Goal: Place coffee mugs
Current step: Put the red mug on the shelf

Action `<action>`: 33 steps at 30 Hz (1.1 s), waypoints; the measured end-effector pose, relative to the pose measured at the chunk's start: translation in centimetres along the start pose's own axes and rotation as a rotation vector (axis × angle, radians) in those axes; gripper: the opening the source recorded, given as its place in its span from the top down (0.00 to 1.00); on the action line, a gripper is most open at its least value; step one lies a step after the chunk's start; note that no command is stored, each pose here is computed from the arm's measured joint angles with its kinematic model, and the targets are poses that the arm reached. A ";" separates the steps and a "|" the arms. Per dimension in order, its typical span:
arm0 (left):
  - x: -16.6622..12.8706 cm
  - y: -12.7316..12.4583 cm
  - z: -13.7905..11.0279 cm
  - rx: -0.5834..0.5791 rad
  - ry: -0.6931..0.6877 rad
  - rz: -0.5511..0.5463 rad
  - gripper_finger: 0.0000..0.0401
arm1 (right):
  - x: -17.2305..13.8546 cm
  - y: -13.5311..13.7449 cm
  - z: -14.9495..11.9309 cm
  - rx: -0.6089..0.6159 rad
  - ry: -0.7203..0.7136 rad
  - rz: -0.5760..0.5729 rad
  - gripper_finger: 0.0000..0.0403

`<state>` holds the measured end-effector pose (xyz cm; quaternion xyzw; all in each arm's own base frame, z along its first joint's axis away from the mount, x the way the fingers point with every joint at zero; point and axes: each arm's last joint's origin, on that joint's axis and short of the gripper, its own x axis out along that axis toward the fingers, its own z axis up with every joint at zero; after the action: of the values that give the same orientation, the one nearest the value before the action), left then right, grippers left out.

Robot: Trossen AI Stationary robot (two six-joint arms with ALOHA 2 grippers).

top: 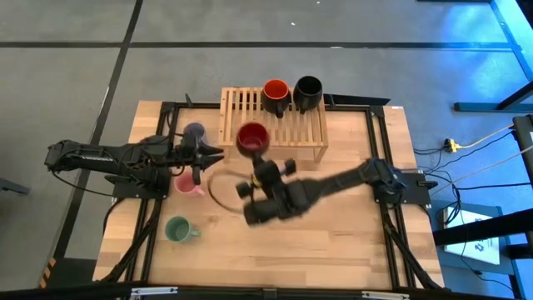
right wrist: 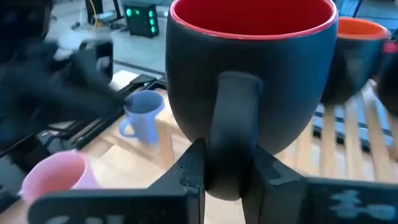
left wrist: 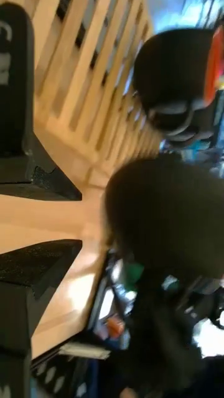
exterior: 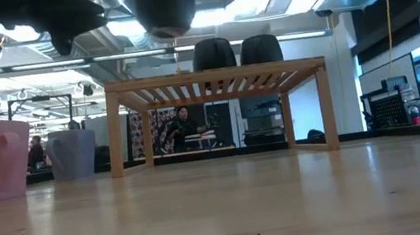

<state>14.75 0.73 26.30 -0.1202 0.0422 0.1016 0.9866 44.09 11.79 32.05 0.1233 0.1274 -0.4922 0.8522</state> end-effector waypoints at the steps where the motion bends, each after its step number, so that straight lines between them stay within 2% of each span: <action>1: 0.0 0.0 -0.2 0.003 0.022 -0.022 0.74 | 1.0 0.1 0.8 -0.006 0.007 0.007 0.89; 7: -0.1 -0.2 -1.2 0.010 0.152 -0.150 0.74 | 6.6 -0.2 4.3 0.017 0.000 0.045 0.89; 15: -0.1 -0.2 -1.4 0.012 0.175 -0.152 0.74 | 11.6 -2.5 6.7 0.056 -0.010 -0.013 0.89; 26: -0.1 -0.2 -1.4 0.012 0.178 -0.149 0.74 | 16.2 -3.4 6.1 0.127 -0.014 -0.035 0.89; 33: -0.1 -0.2 -1.4 0.012 0.178 -0.147 0.74 | 18.4 -3.6 4.8 0.112 0.005 -0.059 0.89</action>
<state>14.57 0.18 25.00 -0.1256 0.1214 0.0174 0.9845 50.31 -6.41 30.06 0.1682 0.1053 -0.5234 0.8287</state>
